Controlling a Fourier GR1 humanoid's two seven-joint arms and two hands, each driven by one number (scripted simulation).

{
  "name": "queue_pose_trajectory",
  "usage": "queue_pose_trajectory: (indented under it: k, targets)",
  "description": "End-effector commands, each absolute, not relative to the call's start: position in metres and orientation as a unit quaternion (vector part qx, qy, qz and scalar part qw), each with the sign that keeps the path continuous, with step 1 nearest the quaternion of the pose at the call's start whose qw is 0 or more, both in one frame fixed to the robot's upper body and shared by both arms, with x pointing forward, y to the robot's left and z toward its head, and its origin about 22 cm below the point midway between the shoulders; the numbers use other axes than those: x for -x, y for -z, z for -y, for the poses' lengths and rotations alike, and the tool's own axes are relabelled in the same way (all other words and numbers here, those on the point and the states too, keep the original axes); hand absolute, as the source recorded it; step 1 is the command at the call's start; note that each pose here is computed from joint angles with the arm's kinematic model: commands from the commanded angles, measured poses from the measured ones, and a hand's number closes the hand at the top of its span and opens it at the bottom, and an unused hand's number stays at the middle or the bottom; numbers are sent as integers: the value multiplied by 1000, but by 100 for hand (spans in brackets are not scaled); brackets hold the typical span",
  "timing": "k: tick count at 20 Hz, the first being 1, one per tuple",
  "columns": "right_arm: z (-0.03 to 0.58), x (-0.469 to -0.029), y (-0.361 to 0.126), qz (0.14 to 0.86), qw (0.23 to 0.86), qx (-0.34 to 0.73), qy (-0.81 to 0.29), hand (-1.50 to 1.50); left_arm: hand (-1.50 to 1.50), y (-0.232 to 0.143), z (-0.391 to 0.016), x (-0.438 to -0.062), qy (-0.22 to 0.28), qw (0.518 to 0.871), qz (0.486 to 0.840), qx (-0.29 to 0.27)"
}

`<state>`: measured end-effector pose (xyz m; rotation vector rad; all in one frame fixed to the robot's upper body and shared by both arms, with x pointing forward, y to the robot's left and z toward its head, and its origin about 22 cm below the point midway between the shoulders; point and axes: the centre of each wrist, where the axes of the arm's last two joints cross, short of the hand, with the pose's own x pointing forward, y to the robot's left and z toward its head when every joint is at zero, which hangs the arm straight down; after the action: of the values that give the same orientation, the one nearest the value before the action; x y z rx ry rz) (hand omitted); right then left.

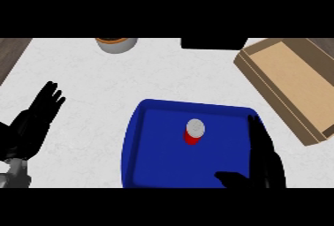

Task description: Pick the can from the tray and place it in the cardboard box

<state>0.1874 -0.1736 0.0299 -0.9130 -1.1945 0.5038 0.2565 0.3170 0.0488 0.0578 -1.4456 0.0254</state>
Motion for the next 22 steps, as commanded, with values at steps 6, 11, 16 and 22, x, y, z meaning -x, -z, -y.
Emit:
queue_pose_trajectory:
  k: [6,11,16,22]
  targets:
    - [89,-221,-102,395,780,403,-271,-150,0,-56,-306,-262,-15,752,659,-11]
    - [78,-230,-119,367,791,404,-278,-150,0,-50,-308,-259,-15,753,657,-26]
    - [83,-237,-121,347,799,391,-297,-150,0,-63,-321,-258,-17,748,662,-27]
    - [81,-247,-122,345,800,392,-295,-150,0,-51,-313,-252,-17,750,661,-20]
